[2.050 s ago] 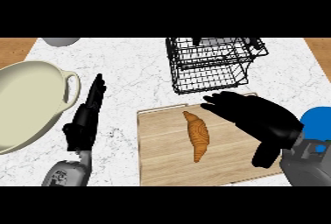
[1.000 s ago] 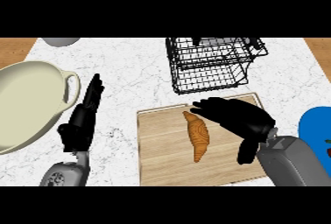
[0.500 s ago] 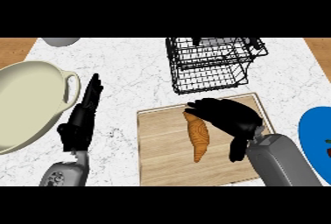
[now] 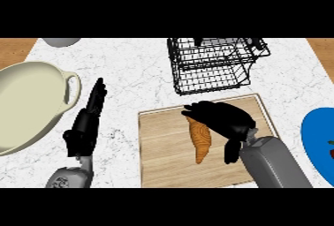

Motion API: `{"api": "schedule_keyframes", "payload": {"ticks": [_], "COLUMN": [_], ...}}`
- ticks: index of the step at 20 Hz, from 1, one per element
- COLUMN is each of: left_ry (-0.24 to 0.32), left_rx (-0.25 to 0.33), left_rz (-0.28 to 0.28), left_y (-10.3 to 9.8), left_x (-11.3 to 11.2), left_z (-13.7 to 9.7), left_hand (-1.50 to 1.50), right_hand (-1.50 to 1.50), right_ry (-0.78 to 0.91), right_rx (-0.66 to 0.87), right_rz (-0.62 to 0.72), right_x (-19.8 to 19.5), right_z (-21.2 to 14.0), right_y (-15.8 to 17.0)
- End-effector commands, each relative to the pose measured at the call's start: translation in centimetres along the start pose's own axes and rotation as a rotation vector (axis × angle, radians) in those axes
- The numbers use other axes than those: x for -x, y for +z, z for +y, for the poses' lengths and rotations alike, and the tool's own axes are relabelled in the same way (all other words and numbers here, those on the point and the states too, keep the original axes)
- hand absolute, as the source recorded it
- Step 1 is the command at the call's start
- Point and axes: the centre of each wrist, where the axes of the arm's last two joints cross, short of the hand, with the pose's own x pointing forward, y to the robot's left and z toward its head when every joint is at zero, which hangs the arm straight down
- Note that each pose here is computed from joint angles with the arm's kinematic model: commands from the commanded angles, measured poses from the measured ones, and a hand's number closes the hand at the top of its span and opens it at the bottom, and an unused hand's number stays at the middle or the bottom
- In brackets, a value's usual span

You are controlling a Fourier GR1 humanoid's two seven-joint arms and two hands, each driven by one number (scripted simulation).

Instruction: Pick the croissant from the tray and place it in the tiered basket

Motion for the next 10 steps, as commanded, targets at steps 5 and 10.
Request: {"api": "schedule_keyframes", "payload": {"ticks": [5,10], "left_ry": [0.010,0.019], "left_rx": [-0.003,0.002], "left_rz": [0.000,-0.004], "left_y": [-0.8,0.3], "left_x": [-1.4,-0.1], "left_z": [0.8,0.7], "left_hand": [0.00,0.00], "right_hand": [-1.50,-1.50], "right_ry": [-0.033,-0.049], "right_rx": [-0.003,0.012], "right_rz": [0.005,-0.015], "right_x": [0.6,0.5], "right_z": [2.5,4.7], "right_y": [-1.9,-1.2]}}
